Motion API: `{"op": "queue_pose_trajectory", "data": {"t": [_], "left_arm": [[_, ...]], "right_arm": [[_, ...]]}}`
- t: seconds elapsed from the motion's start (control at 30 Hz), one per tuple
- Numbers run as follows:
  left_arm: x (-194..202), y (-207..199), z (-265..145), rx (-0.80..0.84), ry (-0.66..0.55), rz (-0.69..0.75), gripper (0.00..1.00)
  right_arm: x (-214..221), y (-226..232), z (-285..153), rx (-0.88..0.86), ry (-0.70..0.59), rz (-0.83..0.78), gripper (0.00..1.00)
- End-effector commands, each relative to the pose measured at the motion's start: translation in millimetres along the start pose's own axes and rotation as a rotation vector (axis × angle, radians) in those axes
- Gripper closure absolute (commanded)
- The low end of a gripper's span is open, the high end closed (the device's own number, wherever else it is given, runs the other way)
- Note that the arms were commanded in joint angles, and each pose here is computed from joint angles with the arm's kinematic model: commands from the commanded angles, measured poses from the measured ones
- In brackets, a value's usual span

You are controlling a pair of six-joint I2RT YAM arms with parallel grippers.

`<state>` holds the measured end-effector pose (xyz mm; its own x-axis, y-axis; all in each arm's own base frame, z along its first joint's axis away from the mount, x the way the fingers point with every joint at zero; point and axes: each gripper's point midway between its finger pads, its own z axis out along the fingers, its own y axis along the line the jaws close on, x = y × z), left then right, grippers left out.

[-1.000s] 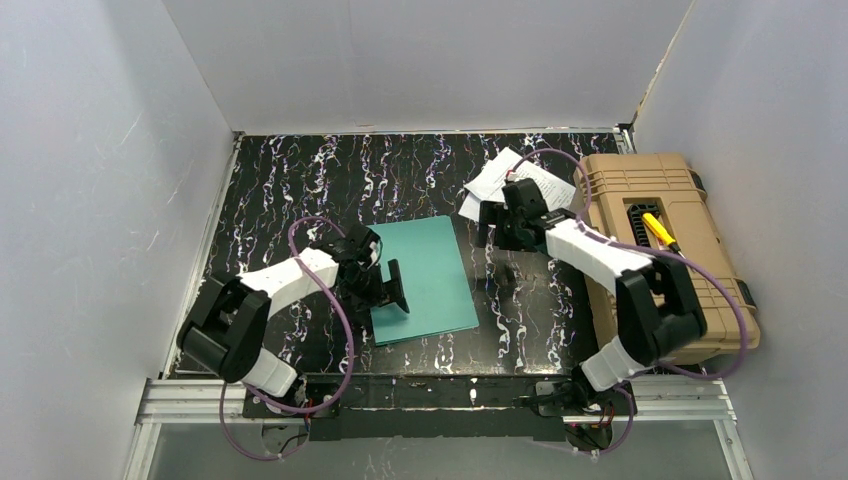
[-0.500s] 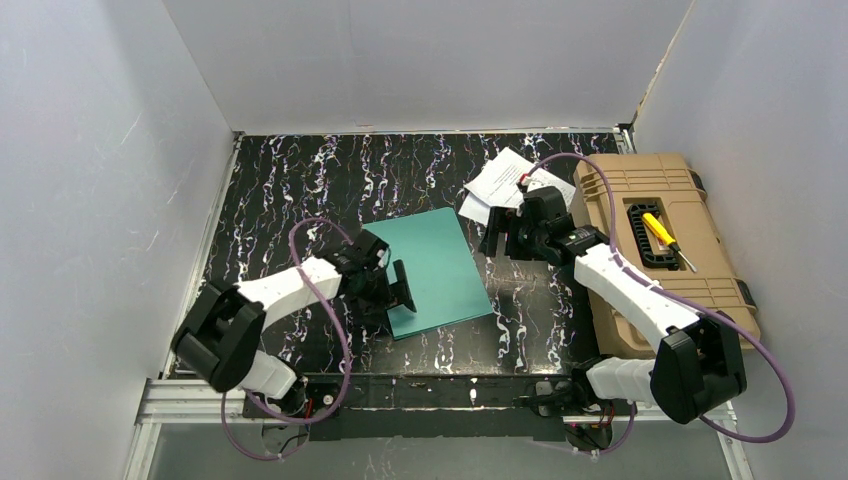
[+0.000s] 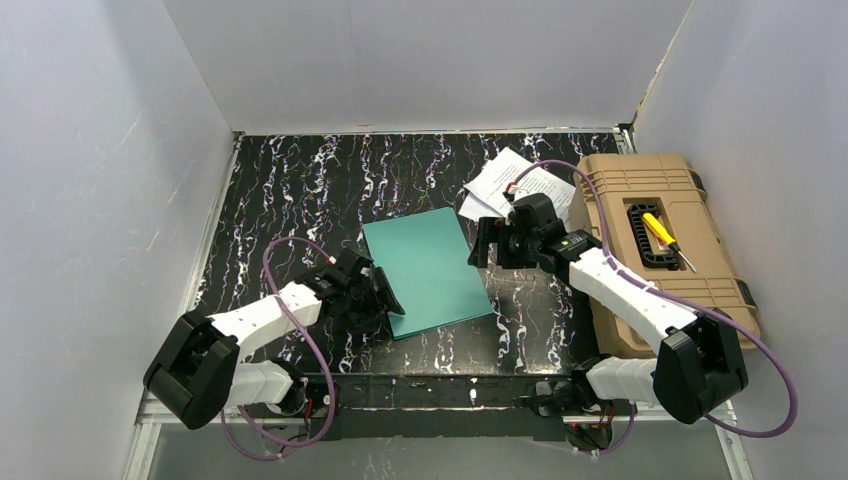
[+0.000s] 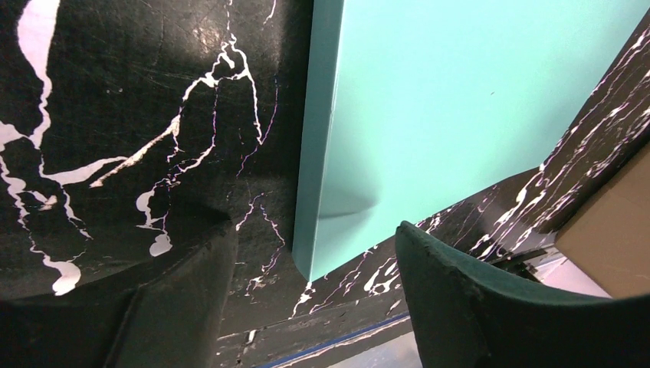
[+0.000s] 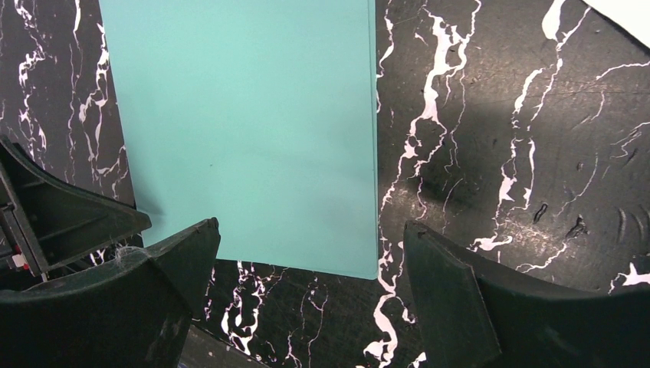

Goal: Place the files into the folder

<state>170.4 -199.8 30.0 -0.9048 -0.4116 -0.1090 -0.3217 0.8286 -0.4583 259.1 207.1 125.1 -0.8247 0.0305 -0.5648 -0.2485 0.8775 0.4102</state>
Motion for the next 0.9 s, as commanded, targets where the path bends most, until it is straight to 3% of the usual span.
{"op": "queue_pose_trajectory", "data": {"t": [0.0, 0.43, 0.87], "left_arm": [[6.5, 46.7, 14.2, -0.141, -0.02, -0.048, 0.29], [13.9, 75.8, 22.1, -0.147, -0.039, -0.115, 0.53], [22.4, 99.1, 24.0, -0.159, -0.058, -0.176, 0.66]], "right_arm": [[-3.8, 14.4, -0.9, -0.048, -0.022, -0.011, 0.02], [7.4, 31.7, 8.1, -0.073, 0.008, -0.034, 0.03], [21.5, 48.3, 23.2, -0.08, 0.051, -0.062, 0.03]]}}
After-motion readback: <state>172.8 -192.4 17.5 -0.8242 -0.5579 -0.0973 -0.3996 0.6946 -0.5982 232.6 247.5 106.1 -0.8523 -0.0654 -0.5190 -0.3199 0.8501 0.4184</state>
